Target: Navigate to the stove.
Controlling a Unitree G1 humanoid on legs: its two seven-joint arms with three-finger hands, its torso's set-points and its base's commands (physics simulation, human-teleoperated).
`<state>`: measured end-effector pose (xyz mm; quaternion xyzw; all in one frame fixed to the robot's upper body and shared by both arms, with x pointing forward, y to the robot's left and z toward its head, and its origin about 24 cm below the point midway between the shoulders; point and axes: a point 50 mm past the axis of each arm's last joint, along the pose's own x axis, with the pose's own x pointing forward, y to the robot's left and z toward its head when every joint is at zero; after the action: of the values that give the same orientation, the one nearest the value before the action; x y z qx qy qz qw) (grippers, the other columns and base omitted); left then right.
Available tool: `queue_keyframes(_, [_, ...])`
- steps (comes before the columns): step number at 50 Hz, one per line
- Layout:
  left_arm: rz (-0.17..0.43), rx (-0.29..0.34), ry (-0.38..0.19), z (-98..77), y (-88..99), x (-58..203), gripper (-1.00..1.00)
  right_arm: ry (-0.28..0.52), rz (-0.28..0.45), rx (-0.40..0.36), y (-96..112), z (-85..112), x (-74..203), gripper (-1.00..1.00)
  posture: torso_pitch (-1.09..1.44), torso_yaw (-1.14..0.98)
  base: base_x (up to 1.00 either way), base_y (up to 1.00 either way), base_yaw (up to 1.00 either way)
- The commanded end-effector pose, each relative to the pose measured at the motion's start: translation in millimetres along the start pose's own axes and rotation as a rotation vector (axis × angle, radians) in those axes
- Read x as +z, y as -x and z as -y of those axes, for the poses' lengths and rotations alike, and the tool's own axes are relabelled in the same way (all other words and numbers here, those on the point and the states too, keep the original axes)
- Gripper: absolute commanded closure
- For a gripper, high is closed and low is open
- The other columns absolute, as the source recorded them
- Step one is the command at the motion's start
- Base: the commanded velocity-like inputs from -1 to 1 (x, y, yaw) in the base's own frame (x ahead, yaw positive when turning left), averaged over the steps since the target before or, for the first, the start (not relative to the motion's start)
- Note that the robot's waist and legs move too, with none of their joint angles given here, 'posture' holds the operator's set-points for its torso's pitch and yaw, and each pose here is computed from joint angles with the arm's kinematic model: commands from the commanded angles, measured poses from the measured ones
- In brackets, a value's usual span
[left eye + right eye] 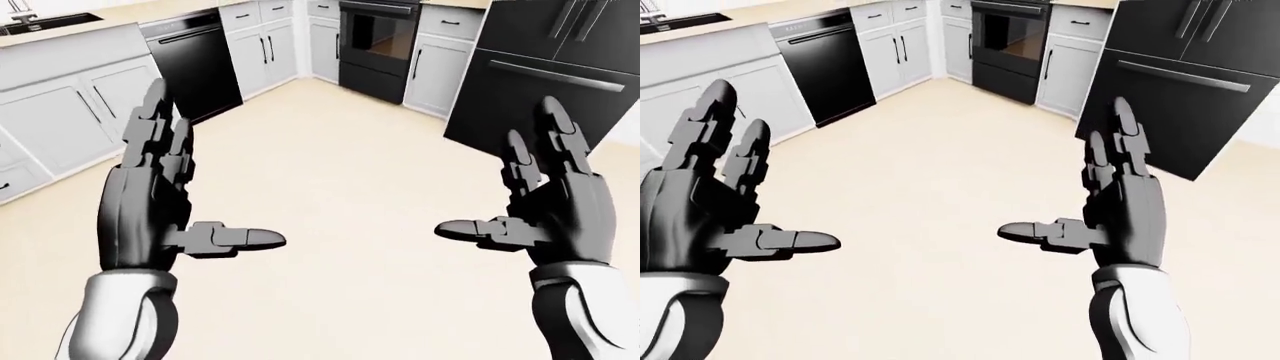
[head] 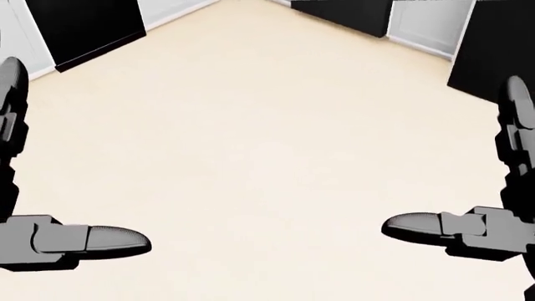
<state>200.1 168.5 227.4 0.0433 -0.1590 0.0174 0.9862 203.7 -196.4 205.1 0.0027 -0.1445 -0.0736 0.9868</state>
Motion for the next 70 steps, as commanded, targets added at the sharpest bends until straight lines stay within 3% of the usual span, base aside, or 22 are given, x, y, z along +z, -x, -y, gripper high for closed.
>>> queue_keyframes(1, [0.052,0.02,-0.013,-3.1,-0.2,7.6,-1.0,-0.003,0.064,0.017,1.1,-2.6,9.7,-1.0,0.0,0.0,-0.01,0.0,-0.36])
queue_keyframes(13, [0.052,0.025,-0.011,-4.8,-0.6,6.9,-1.0,-0.014,0.021,0.012,-2.8,-6.2,5.7,-1.0,0.0,0.0,0.0,0.0,0.0])
queue_keyframes(24, [0.05,0.025,-0.019,-3.9,-0.1,5.6,-1.0,-0.018,0.062,-0.004,-0.3,-3.0,11.7,-1.0,0.0,0.0,0.0,0.0,0.0])
queue_keyframes(31, [0.051,0.023,-0.015,-4.0,-0.1,6.0,-1.0,-0.05,0.055,-0.002,-0.8,-1.8,11.0,-1.0,0.0,0.0,0.04,0.0,0.0])
queue_keyframes(70, [0.051,0.023,-0.01,-3.9,-0.5,6.3,-1.0,-0.035,0.036,0.005,-0.3,-3.1,7.3,-1.0,0.0,0.0,0.4,-0.01,0.0])
